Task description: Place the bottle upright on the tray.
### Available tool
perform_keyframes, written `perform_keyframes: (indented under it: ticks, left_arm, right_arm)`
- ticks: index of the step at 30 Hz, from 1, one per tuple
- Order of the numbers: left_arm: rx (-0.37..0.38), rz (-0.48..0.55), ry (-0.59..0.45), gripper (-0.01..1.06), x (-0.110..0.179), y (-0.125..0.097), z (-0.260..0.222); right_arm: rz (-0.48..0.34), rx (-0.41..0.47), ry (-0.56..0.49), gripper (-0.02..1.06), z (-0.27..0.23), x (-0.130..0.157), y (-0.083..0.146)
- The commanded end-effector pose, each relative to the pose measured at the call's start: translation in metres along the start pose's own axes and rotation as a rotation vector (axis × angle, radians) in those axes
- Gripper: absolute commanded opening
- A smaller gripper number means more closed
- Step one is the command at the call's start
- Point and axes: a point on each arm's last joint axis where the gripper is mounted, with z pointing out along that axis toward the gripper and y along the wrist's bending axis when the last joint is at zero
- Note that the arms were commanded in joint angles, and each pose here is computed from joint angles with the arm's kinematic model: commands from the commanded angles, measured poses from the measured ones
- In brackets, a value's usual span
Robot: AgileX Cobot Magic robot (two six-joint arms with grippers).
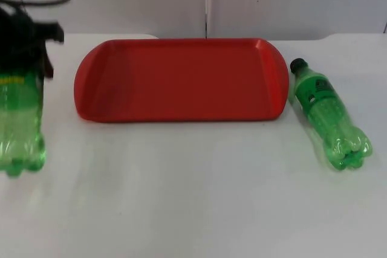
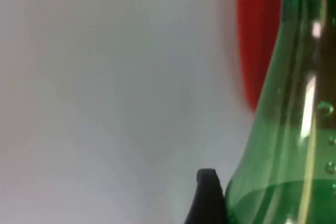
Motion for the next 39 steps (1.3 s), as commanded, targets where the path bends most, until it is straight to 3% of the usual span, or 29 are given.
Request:
perform_keyframes:
  ticks: [1,2,6,12,16,22,26,28,33,39]
  left_arm:
    - [0.087,0.005,-0.159,0.0,-0.014,-0.012,-0.029]
    - [0.087,0.005,-0.159,0.0,-0.014,-0.012,-0.029]
    - [0.191,0.029,-0.406,0.0,-0.033,-0.024,-0.069]
    - [0.21,0.091,-0.551,0.0,-0.041,-0.031,-0.09]
    - [0.219,0.271,-0.641,0.0,-0.049,-0.051,-0.103]
    - [0.223,0.402,-0.793,0.0,-0.07,-0.08,-0.125]
    - [0.267,0.355,-0.833,0.0,-0.081,-0.086,-0.129]
    - [0.304,0.459,-0.876,0.0,-0.088,-0.095,-0.13]
    - [0.383,0.555,-0.909,0.0,-0.093,-0.107,-0.133]
    - [0.341,0.554,-0.908,0.0,-0.1,-0.103,-0.126]
  right_arm:
    - [-0.002,0.002,-0.01,1.05,0.0,0.0,0.0]
    - [-0.002,0.002,-0.01,1.05,0.0,0.0,0.0]
    - [-0.002,0.002,-0.01,1.05,0.0,0.0,0.0]
    - [-0.002,0.002,-0.01,1.05,0.0,0.0,0.0]
    - [-0.002,0.002,-0.01,1.05,0.0,0.0,0.0]
    - [-0.002,0.002,-0.01,1.05,0.0,0.0,0.0]
    - [-0.002,0.002,-0.01,1.05,0.0,0.0,0.0]
    - [-0.002,0.002,-0.01,1.05,0.0,0.0,0.0]
    - [-0.002,0.002,-0.01,1.05,0.0,0.0,0.0]
    - [-0.002,0.002,-0.01,1.05,0.0,0.0,0.0]
